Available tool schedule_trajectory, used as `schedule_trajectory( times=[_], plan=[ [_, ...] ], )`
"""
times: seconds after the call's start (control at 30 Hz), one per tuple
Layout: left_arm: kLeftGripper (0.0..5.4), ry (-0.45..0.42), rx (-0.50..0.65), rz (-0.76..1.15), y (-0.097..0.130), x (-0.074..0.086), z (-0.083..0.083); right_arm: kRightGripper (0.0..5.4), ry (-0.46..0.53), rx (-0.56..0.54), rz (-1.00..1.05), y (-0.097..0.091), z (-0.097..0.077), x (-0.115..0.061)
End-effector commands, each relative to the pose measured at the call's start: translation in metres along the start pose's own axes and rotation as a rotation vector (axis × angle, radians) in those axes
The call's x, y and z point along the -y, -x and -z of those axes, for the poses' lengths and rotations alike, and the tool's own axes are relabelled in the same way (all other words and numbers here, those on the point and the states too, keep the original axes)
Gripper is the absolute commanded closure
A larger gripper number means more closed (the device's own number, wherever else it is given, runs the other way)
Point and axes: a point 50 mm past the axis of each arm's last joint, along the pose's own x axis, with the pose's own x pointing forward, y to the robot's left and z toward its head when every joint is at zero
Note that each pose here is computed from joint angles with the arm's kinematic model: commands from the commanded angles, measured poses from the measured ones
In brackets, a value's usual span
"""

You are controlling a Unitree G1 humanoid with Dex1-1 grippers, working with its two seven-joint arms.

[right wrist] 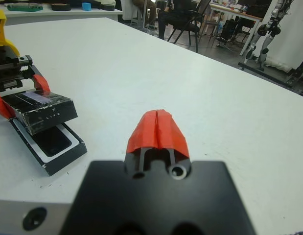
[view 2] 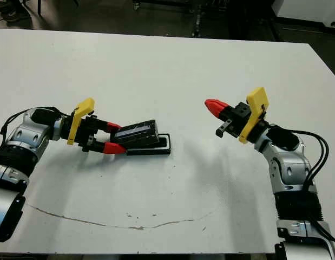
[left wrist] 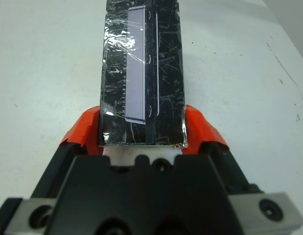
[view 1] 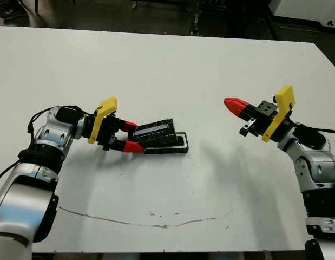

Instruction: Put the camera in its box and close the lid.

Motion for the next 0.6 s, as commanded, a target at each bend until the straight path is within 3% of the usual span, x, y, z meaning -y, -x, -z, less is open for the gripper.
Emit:
schedule_trajectory(
  times=[0.03, 0.33, 0.6],
  plan=[
    [2.22, 0.040, -0.035, -0.001, 0.004, 0.002, 0.009, 5.40, -0.005, -0.017, 0.019, 0.005, 0.003, 0.002],
    [2.22, 0.076, -0.027, 0.005, 0.010, 0.005, 0.008, 5.40, 0.002, -0.017, 0.021, 0.005, 0.004, 0.003],
    [2.22, 0.021, -0.028, 0.008, 0.004, 0.012, 0.006, 5.40, -0.004, -0.024, 0.023, 0.005, 0.004, 0.003]
  ],
)
